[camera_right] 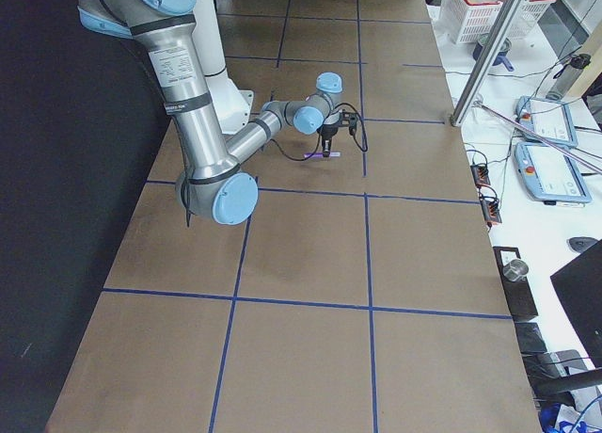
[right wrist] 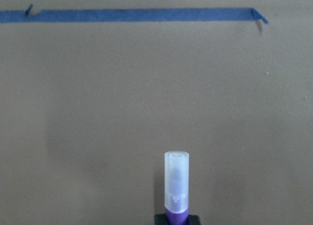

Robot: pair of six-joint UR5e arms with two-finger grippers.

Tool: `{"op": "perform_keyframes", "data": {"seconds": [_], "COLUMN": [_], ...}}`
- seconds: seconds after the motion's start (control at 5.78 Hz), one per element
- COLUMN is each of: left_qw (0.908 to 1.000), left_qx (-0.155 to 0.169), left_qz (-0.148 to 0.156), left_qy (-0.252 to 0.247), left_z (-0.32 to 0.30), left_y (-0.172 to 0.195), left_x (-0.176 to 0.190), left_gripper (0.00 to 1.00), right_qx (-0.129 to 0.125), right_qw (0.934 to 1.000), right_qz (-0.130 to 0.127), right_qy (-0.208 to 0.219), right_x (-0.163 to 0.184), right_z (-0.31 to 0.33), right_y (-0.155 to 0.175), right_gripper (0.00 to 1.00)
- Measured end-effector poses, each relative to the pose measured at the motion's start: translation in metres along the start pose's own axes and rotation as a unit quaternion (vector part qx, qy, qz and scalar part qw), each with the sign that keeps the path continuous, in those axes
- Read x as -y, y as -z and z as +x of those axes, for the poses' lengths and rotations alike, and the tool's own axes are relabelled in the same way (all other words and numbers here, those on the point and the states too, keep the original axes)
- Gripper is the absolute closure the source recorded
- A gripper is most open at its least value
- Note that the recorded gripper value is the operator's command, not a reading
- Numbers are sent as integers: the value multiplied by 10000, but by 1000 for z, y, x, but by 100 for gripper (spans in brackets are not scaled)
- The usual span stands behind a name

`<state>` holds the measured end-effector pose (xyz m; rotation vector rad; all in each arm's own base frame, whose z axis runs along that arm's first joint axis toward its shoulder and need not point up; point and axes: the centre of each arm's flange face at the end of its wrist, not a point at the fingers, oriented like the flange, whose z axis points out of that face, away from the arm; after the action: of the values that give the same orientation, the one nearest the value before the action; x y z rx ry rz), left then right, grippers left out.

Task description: Collect pens into pen holder

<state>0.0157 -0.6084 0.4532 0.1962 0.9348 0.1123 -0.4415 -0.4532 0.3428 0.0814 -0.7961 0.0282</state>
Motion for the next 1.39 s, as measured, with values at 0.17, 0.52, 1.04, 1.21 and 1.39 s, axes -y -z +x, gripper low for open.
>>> {"op": "perform_keyframes", "data": {"seconds": [0.17,0.52,1.04,1.21,1.39], "left_qw": [9989,9952,9901,9902,9901], "left_qx": [400,693,843,854,864], "left_qz": [-235,-675,-1077,-1060,-1075], "left_qy": [-90,-178,-314,-296,-260], "left_z": [-38,-108,-208,-222,-228], "left_y": [-10,-34,-88,-93,-96], "left_x": [-11,-29,-104,-124,-134], "left_gripper": [0,0,0,0,0], "right_qx": [103,334,505,527,611], "right_qw": [9992,9931,9793,9715,9641], "right_qz": [386,1098,1940,2286,2560], "right_qy": [98,222,289,343,359], "right_x": [1,1,-1,-6,-17], "right_z": [-8,-21,-43,-67,-94], "right_y": [27,81,130,137,142], "right_gripper": [100,100,100,100,100]}}
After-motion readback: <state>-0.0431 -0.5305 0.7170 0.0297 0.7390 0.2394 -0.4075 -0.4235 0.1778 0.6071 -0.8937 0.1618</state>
